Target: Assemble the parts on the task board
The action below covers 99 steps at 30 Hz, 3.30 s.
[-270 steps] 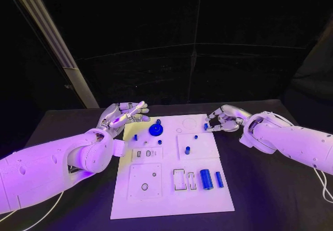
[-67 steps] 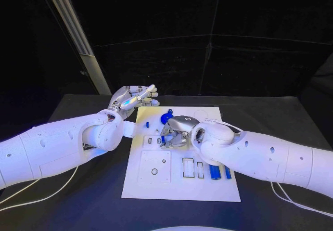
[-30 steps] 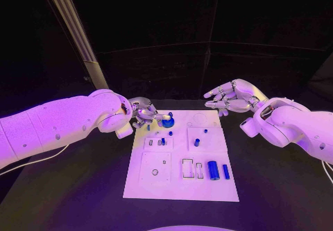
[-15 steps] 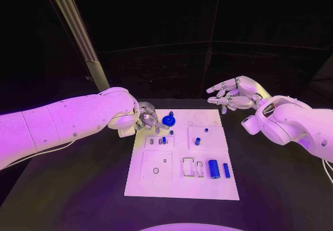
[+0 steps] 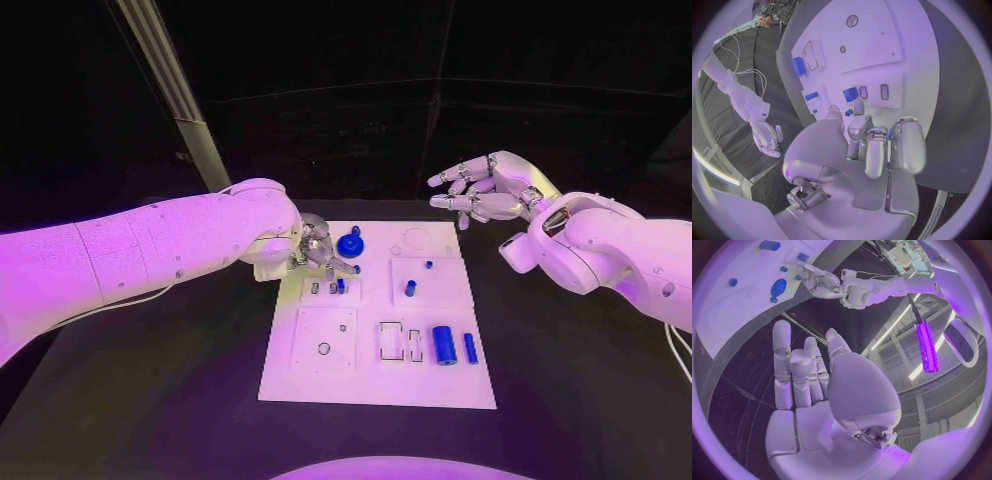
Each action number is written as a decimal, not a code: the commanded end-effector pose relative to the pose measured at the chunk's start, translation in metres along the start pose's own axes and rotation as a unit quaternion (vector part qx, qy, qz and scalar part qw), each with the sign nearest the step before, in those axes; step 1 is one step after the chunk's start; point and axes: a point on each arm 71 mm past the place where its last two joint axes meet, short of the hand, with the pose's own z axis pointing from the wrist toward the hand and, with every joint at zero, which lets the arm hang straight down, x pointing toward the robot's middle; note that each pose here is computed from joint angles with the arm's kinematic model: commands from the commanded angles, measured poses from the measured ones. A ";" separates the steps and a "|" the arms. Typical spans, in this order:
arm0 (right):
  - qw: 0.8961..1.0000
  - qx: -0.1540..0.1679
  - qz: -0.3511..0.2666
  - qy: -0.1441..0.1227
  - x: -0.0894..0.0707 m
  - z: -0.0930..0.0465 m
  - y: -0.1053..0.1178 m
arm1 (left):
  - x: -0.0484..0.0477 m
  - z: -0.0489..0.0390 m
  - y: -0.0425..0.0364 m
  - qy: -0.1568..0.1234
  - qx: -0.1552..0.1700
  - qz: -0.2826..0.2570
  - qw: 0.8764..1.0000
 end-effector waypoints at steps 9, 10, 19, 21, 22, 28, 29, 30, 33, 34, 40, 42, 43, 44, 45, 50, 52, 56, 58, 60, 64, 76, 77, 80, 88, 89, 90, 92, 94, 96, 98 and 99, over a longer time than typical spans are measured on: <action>1.000 0.001 0.000 -0.001 0.001 0.001 0.003 | 0.0041 0.0038 -0.0028 0.023 -0.011 0.025 0.999; 1.000 0.001 0.000 0.000 0.002 0.001 0.003 | 0.0042 0.0040 -0.0031 0.023 -0.011 0.026 0.999; 1.000 0.004 -0.002 0.002 0.002 0.001 0.002 | 0.0047 0.0057 -0.0064 0.024 -0.011 0.028 0.999; 1.000 0.003 -0.001 0.002 0.002 0.001 0.002 | 0.0046 0.0063 -0.0071 0.024 -0.011 0.028 0.999; 1.000 0.003 -0.001 0.002 0.002 0.001 0.003 | 0.0046 0.0066 -0.0074 0.024 -0.011 0.028 0.999; 1.000 0.001 -0.001 0.002 0.003 0.002 0.003 | 0.0054 0.0084 -0.0102 0.028 -0.011 0.032 0.999; 1.000 0.000 -0.002 0.002 0.003 0.003 0.003 | 0.0056 0.0086 -0.0105 0.028 -0.012 0.032 0.999; 1.000 -0.001 -0.002 0.001 0.003 0.003 0.003 | 0.0056 0.0089 -0.0107 0.027 -0.012 0.032 0.999; 1.000 -0.002 -0.002 0.001 0.004 0.004 0.004 | 0.0056 0.0096 -0.0111 0.026 -0.012 0.031 0.999; 1.000 -0.002 -0.002 0.001 0.004 0.004 0.004 | 0.0056 0.0098 -0.0111 0.026 -0.012 0.031 0.999; 1.000 -0.002 -0.001 0.002 0.006 0.006 0.004 | 0.0062 0.0112 -0.0113 0.026 -0.013 0.031 0.999; 1.000 -0.002 -0.001 0.003 0.006 0.006 0.004 | 0.0069 0.0117 -0.0118 0.027 -0.013 0.031 0.999; 1.000 -0.002 -0.001 0.003 0.006 0.006 0.004 | 0.0074 0.0118 -0.0121 0.028 -0.013 0.032 0.999; 1.000 -0.002 -0.001 0.003 0.006 0.006 0.004 | 0.0078 0.0120 -0.0124 0.028 -0.013 0.032 0.999; 1.000 -0.002 -0.001 0.003 0.006 0.006 0.004 | 0.0081 0.0121 -0.0126 0.029 -0.013 0.033 0.999; 1.000 -0.001 -0.001 0.004 0.006 0.006 0.004 | 0.0092 0.0123 -0.0133 0.031 -0.012 0.033 0.999; 1.000 -0.001 -0.001 0.004 0.006 0.007 0.004 | 0.0097 0.0123 -0.0135 0.032 -0.012 0.034 0.999; 1.000 -0.001 0.000 0.005 0.007 0.007 0.004 | 0.0105 0.0122 -0.0140 0.035 -0.012 0.036 0.999; 1.000 -0.002 0.000 0.005 0.007 0.007 0.004 | 0.0106 0.0122 -0.0142 0.035 -0.012 0.036 0.999; 1.000 -0.002 0.000 0.005 0.007 0.008 0.004 | 0.0106 0.0123 -0.0143 0.034 -0.011 0.036 0.999; 1.000 -0.001 0.000 0.005 0.007 0.008 0.004 | 0.0107 0.0123 -0.0146 0.035 -0.011 0.036 0.999; 1.000 -0.001 0.000 0.007 0.008 0.009 0.003 | 0.0121 0.0121 -0.0169 0.038 -0.005 0.023 0.999; 1.000 -0.001 0.000 0.007 0.008 0.009 0.003 | 0.0123 0.0119 -0.0170 0.038 -0.004 0.019 0.999; 1.000 0.000 0.000 0.008 0.008 0.009 0.003 | 0.0129 0.0112 -0.0173 0.038 0.001 0.008 0.999; 1.000 0.001 0.000 0.008 0.008 0.009 0.002 | 0.0138 0.0055 -0.0150 0.024 0.017 -0.025 0.999; 1.000 0.002 0.000 0.008 0.007 0.009 0.002 | 0.0137 0.0046 -0.0143 0.021 0.018 -0.028 0.999; 1.000 0.002 0.000 0.008 0.007 0.009 0.002 | 0.0136 0.0031 -0.0131 0.015 0.020 -0.034 0.999; 1.000 0.003 0.000 0.008 0.007 0.009 0.002 | 0.0133 0.0016 -0.0118 0.008 0.022 -0.039 0.999; 1.000 0.003 0.000 0.007 0.007 0.009 0.001 | 0.0129 -0.0004 -0.0099 -0.001 0.024 -0.047 0.999; 1.000 0.004 -0.001 0.007 0.006 0.009 0.001 | 0.0125 -0.0025 -0.0076 -0.012 0.026 -0.055 0.998; 1.000 0.004 -0.001 0.007 0.006 0.009 0.001 | 0.0122 -0.0045 -0.0052 -0.023 0.027 -0.064 0.997; 1.000 0.004 -0.001 0.007 0.006 0.009 0.001 | 0.0123 -0.0050 -0.0043 -0.027 0.027 -0.067 0.997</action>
